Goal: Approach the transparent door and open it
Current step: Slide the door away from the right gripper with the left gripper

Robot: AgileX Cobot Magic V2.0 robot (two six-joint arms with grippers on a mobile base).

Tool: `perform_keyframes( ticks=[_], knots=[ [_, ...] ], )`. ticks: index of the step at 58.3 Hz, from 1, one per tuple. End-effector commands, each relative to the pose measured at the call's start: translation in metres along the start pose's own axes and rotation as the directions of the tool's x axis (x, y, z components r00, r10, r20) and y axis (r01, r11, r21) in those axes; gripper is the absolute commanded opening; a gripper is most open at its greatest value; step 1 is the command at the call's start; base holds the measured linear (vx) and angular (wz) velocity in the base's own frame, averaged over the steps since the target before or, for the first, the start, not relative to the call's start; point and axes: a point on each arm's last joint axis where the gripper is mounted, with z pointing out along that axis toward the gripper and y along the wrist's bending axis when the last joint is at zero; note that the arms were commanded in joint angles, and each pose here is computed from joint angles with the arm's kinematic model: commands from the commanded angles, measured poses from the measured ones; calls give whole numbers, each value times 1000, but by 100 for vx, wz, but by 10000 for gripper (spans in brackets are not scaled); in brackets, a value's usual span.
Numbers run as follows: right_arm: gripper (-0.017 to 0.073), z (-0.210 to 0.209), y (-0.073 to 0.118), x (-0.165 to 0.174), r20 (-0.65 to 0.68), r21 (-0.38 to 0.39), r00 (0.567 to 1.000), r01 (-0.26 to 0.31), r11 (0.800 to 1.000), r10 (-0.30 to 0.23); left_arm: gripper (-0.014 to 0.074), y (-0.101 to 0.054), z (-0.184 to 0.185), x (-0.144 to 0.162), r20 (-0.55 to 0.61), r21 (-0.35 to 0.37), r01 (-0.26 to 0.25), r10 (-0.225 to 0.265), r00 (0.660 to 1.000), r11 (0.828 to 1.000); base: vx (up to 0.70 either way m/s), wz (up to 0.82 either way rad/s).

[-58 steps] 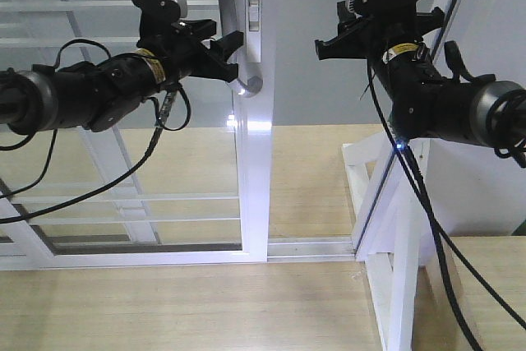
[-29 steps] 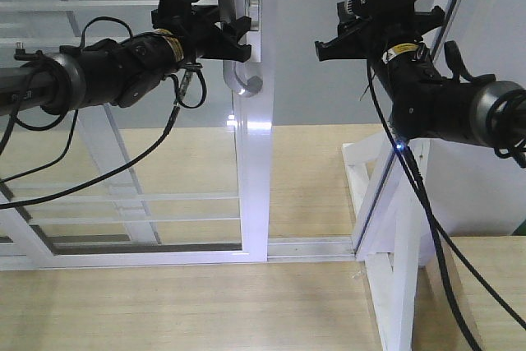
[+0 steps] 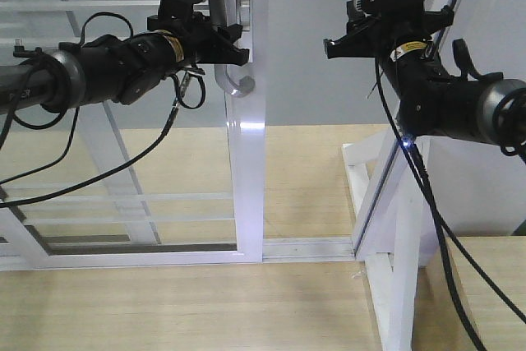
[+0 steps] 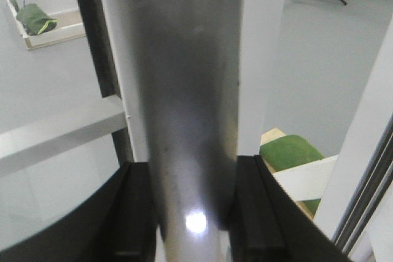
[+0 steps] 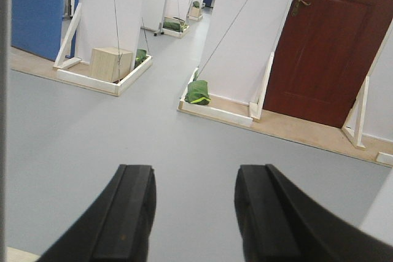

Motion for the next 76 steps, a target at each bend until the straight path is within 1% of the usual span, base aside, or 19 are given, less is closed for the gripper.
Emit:
perform_keyframes(
  ticks=[1, 3, 8, 14, 20, 25, 34, 42, 52, 61, 70, 76],
  knots=[
    [385, -5, -10, -36, 145, 41, 989, -4, 999, -2, 351, 12, -18, -40, 103, -35, 28, -25, 994, 999, 0, 0],
    [385, -5, -10, -36, 143, 40, 990, -4, 999, -2, 351, 14, -19, -40, 91, -45, 30, -26, 996, 999, 0, 0],
    [385, -5, -10, -36, 140, 38, 990, -4, 999, -2, 351, 26, -24, -40, 54, -89, 36, -31, 998, 995, 0, 0],
    [385, -5, -10, -35, 138, 38, 990, -3, 999, -2, 351, 42, -33, -45, 35, -139, 45, -41, 999, 989, 0, 0],
    [385, -5, -10, -35, 138, 38, 990, -3, 999, -2, 351, 54, -43, -51, 22, -181, 49, -45, 999, 982, 0, 0],
    [385, -5, -10, -35, 138, 38, 990, -3, 999, -2, 351, 61, -50, -56, 12, -206, 40, -38, 999, 978, 0, -1],
    [385, -5, -10, -35, 138, 38, 990, -3, 999, -2, 351, 73, -65, -63, -19, -262, 39, -46, 999, 964, 0, -1],
    [385, -5, -10, -35, 138, 37, 990, -2, 999, -3, 351, 79, -77, -70, -59, -301, -8, -10, 998, 954, 0, 0],
    [385, -5, -10, -35, 138, 36, 990, -1, 999, -4, 351, 90, -95, -81, -71, -353, -19, -6, 997, 935, 0, 0],
    [385, -5, -10, -35, 138, 36, 990, -1, 999, -4, 351, 97, -111, -90, -74, -393, -15, -15, 997, 919, 0, 0],
    [385, -5, -10, -35, 138, 36, 990, -1, 999, -4, 351, 98, -117, -93, -89, -409, -17, -22, 996, 912, 0, 0],
    [385, -5, -10, -35, 138, 36, 990, -1, 999, -4, 347, 98, -120, -92, -115, -424, -16, -36, 993, 905, 0, 0]
  ],
)
